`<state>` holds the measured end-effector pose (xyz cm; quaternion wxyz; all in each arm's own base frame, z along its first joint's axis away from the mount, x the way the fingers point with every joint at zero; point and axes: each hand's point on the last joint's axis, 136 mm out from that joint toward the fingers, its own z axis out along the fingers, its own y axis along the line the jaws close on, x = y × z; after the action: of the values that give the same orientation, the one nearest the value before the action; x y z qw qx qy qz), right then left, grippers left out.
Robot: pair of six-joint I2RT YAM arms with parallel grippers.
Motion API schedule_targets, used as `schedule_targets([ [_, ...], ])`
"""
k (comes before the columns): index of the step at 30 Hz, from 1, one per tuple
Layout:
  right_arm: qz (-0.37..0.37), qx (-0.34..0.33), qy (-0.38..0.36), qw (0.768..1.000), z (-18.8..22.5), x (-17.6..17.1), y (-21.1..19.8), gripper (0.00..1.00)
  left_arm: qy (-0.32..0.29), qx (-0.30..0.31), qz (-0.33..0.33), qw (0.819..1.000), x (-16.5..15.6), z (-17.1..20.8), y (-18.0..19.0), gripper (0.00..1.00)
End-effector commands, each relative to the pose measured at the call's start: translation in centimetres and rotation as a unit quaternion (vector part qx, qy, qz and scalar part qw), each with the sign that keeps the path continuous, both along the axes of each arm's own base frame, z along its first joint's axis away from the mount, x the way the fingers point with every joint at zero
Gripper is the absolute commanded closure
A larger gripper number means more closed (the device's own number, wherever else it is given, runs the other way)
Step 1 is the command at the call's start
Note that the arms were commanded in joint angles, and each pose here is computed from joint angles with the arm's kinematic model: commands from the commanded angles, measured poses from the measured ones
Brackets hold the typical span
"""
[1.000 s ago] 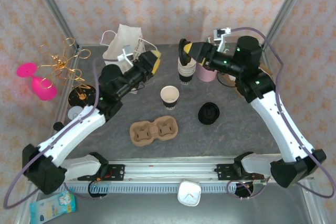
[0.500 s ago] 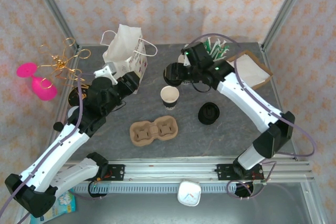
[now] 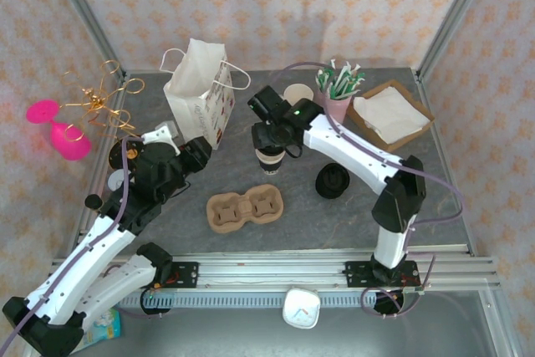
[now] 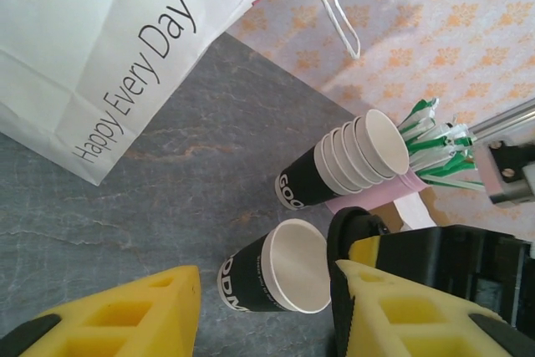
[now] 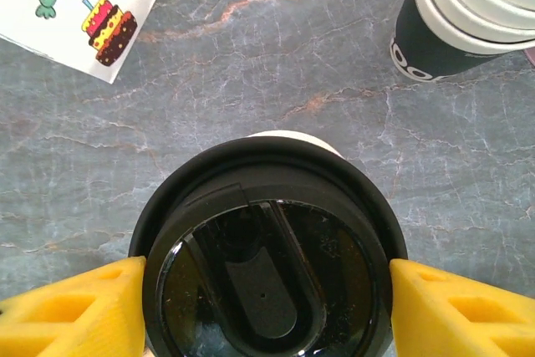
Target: Pack the takeout coffee
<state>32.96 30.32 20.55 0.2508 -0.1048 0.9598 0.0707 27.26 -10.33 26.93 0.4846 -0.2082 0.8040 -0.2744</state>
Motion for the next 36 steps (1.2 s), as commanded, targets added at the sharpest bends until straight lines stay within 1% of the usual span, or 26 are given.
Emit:
schedule_targets([
  [1, -0.006, -0.043, -0.005, 0.999, -0.4, 0.3, -0.9, 0.32, 0.009, 0.028, 0.016, 0.999, -0.3, -0.8, 1.2, 0.54],
  [5, 0.003, -0.042, 0.009, 0.999, -1.3, 0.1, 0.0, 0.32, 0.008, 0.03, 0.019, 0.999, -0.5, -0.8, 1.4, 0.54],
  [8, 0.001, -0.063, 0.012, 0.998, -1.9, 0.2, -0.2, 0.32, 0.009, 0.032, 0.021, 0.999, -0.4, -1.1, 1.4, 0.54],
  [19, 0.012, -0.084, 0.029, 0.996, -4.0, 0.1, 0.4, 0.33, 0.014, 0.046, 0.025, 0.999, -0.4, -1.8, 1.7, 0.54],
  [28, 0.001, -0.108, 0.019, 0.994, -4.3, 0.8, -0.1, 0.34, 0.015, 0.047, 0.026, 0.998, -0.4, -2.1, 1.8, 0.54],
  [36, 0.005, -0.104, 0.022, 0.994, -4.8, 0.7, 0.2, 0.34, 0.015, 0.054, 0.033, 0.998, -0.5, -2.0, 2.1, 0.54],
])
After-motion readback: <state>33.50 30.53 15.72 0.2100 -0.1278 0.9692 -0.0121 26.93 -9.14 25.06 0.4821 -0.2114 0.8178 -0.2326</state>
